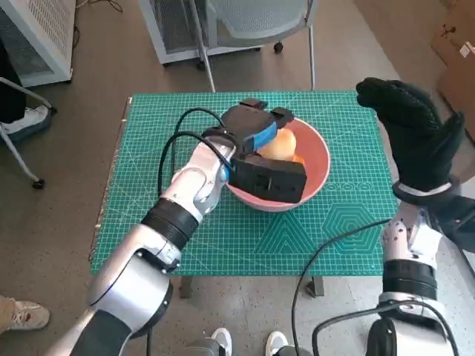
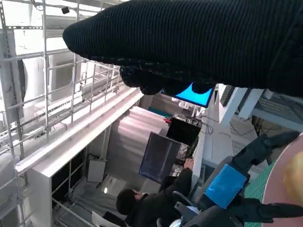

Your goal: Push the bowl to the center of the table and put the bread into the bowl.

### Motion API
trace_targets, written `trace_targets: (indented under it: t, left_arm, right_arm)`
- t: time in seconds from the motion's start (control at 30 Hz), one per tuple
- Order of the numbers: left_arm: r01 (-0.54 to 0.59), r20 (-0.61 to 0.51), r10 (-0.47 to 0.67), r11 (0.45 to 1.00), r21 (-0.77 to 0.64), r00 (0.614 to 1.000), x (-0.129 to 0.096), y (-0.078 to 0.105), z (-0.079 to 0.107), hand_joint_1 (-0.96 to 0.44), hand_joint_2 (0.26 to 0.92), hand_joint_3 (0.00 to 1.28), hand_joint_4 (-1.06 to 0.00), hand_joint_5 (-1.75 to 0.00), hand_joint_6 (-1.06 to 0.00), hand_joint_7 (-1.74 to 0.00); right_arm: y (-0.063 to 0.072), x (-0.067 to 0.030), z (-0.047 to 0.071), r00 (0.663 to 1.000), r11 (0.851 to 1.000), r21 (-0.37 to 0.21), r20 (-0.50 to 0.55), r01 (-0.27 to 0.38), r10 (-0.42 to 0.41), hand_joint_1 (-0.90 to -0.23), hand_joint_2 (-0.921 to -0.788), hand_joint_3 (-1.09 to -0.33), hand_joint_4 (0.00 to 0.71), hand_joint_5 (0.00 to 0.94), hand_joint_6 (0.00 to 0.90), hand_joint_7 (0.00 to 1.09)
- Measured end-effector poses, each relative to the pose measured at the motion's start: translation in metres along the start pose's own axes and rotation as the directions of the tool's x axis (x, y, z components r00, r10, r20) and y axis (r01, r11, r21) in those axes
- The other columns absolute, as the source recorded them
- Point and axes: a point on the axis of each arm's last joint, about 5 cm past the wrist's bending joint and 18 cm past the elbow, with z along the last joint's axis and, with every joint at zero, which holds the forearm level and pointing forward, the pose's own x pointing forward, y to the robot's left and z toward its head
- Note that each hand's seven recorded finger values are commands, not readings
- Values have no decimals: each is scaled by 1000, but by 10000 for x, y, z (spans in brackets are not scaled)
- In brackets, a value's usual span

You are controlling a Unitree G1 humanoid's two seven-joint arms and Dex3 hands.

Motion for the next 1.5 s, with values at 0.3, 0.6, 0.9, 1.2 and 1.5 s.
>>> trace_targets:
  t: [0.3, 0.6, 0.9, 1.2, 1.5]
  left_arm:
    - [-31, 35, 33, 997, -69, 999, -29, 100, -86, -798, 921, 292, 1, 1, -61, -192]
    - [-118, 130, 191, 895, -430, 973, -154, 349, -329, -781, 921, 428, 1, 1, -94, -215]
    - [-66, 178, 368, 561, -825, 912, -309, 289, -613, -686, 921, 506, 1, 1, -97, -229]
    - [-116, 113, 587, 337, -934, 801, -602, 215, -808, -659, 921, 541, -16, -5, -7, -449]
    - [-163, 99, 689, 304, -939, 718, -834, 254, -780, -674, 921, 561, -2, 0, 1, -367]
  right_arm:
    - [6, 3, -5, 1000, 1000, 3, -4, -4, 4, -613, -921, -533, 263, 0, 365, 1]
    - [5, 7, -3, 1000, 1000, 4, -5, -4, 4, -607, -921, -537, 261, 0, 362, 0]
    - [-5, 45, 17, 1000, 1000, -9, 1, 12, -12, -588, -921, -580, 252, 0, 373, 5]
    - [-21, 130, 114, 1000, 993, -121, 4, 13, -13, -593, -921, -614, 246, 0, 376, 6]
    - [-23, 186, 166, 999, 987, -160, 37, 32, -26, -591, -921, -611, 243, 0, 379, 6]
